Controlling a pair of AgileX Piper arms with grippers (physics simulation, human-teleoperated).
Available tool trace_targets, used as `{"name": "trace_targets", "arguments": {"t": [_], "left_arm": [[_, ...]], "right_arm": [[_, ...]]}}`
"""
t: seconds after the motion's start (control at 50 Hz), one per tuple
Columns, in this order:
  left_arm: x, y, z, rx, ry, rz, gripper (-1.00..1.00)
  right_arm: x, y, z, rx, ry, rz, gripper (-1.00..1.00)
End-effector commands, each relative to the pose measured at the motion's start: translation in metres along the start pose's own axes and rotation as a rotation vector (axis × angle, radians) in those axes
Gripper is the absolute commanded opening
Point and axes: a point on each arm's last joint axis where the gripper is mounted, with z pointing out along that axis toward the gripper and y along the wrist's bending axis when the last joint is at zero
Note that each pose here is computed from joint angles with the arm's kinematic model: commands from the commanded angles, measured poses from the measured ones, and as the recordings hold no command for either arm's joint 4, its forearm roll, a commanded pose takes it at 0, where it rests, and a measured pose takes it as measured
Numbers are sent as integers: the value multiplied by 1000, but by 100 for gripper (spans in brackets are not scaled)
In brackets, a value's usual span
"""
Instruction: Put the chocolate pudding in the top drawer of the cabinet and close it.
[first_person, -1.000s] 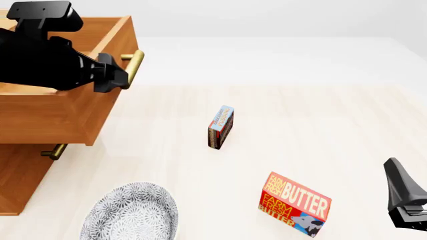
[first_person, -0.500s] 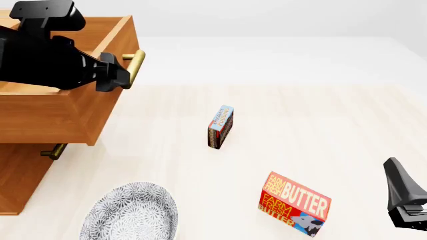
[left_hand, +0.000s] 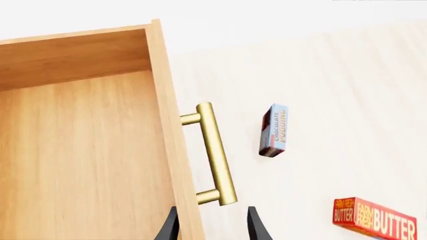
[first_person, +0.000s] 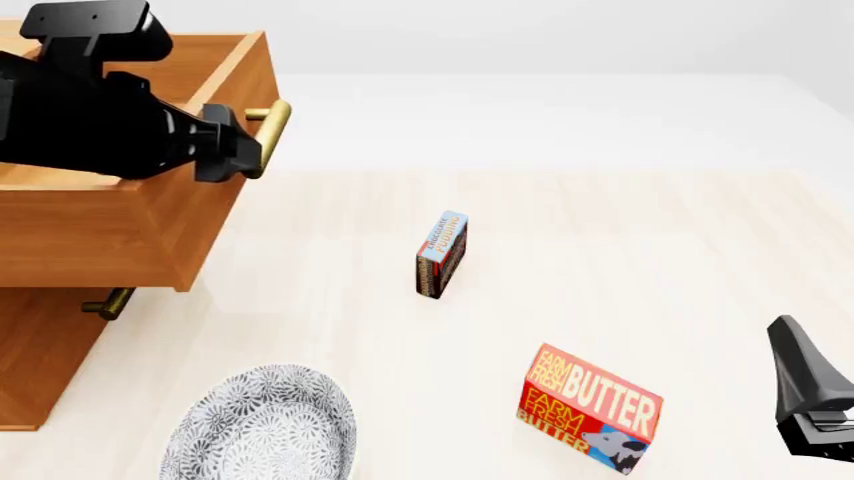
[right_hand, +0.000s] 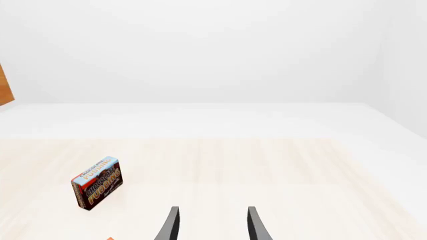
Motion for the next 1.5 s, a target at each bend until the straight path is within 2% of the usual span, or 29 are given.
{"name": "trace_targets", "arguments": {"t": [0.02,0.3,0.78,0.92,1.26,1.5], "left_arm": [[-7,-28,4,112,-22,70,100],[-9,-35,-14,149,-83,80,100],[-27,-41,-61,191,-175,136,100],[-33,-49,-82,243,-227,147,100],[-26,-46,-105,262,-274,188,100],[-19,-36,-135,257,-329,223,100]], "right_arm": [[0,0,0,0,0,0,100],[0,0,0,0,0,0,100],[0,0,0,0,0,0,100],[0,0,0,0,0,0,100],[0,0,0,0,0,0,100],[0,0,0,0,0,0,100]]}}
